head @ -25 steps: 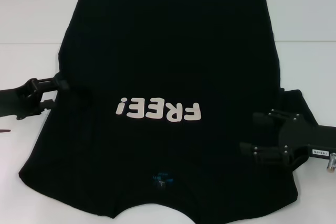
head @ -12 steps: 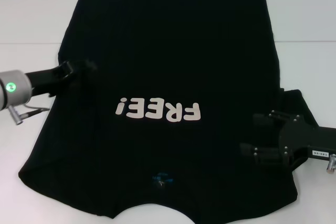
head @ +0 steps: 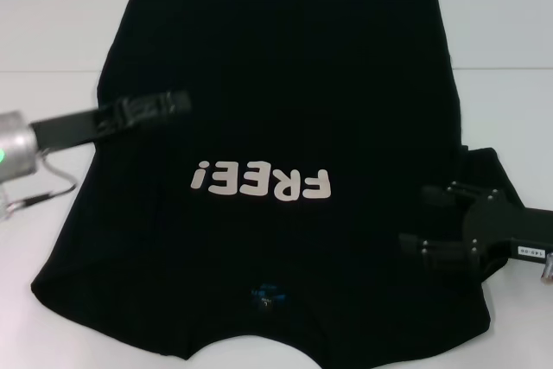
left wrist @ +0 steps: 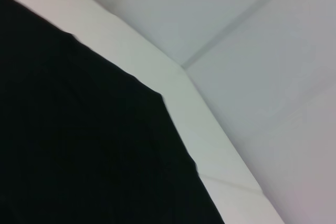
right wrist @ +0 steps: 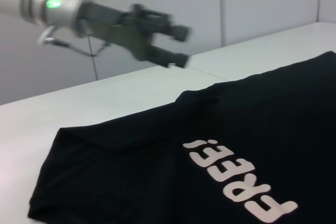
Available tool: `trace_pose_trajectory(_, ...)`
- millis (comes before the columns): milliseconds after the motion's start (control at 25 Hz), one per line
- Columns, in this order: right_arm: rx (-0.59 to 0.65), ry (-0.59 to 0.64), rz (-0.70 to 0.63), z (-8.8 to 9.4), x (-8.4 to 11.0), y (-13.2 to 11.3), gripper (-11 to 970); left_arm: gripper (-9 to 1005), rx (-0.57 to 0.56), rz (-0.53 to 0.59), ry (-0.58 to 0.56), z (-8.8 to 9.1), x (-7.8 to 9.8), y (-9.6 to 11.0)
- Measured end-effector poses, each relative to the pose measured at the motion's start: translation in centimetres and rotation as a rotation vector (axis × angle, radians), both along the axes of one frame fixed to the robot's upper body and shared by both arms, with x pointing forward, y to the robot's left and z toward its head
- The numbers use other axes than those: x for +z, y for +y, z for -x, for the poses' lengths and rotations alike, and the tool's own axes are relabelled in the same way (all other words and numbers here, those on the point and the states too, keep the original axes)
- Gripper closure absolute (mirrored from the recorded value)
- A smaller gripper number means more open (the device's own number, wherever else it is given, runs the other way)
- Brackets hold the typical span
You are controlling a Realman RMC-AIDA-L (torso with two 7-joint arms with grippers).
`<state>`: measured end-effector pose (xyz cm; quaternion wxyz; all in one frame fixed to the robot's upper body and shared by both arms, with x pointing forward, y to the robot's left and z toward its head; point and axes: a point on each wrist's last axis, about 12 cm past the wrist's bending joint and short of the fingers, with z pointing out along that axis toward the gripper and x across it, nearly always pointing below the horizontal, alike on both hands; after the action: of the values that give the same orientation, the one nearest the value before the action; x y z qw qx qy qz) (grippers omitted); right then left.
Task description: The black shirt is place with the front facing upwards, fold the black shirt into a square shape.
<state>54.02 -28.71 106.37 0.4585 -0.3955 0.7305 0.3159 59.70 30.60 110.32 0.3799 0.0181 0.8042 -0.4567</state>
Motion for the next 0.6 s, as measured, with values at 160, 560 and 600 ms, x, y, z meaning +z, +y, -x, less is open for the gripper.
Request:
trace_pose_trajectory(160,-0.091,0.079,-0.020,-0.5,0.1,-1.0,33,266,-0.115,-0.049,-0.094,2.9,-0.1,2.1)
trace_pose_trajectory(560,-0.421,0.439,-0.055,-3.2,4.9,-6.8,40,272,-0.458,-0.272,-0.257,6.7,-1.4,1.1)
trace_pose_trajectory(600,-0.454,0.492,-0.032,-3.6,5.6,-7.3,41,273,-0.479,-0.282,-0.267,6.8,-1.5,0.9)
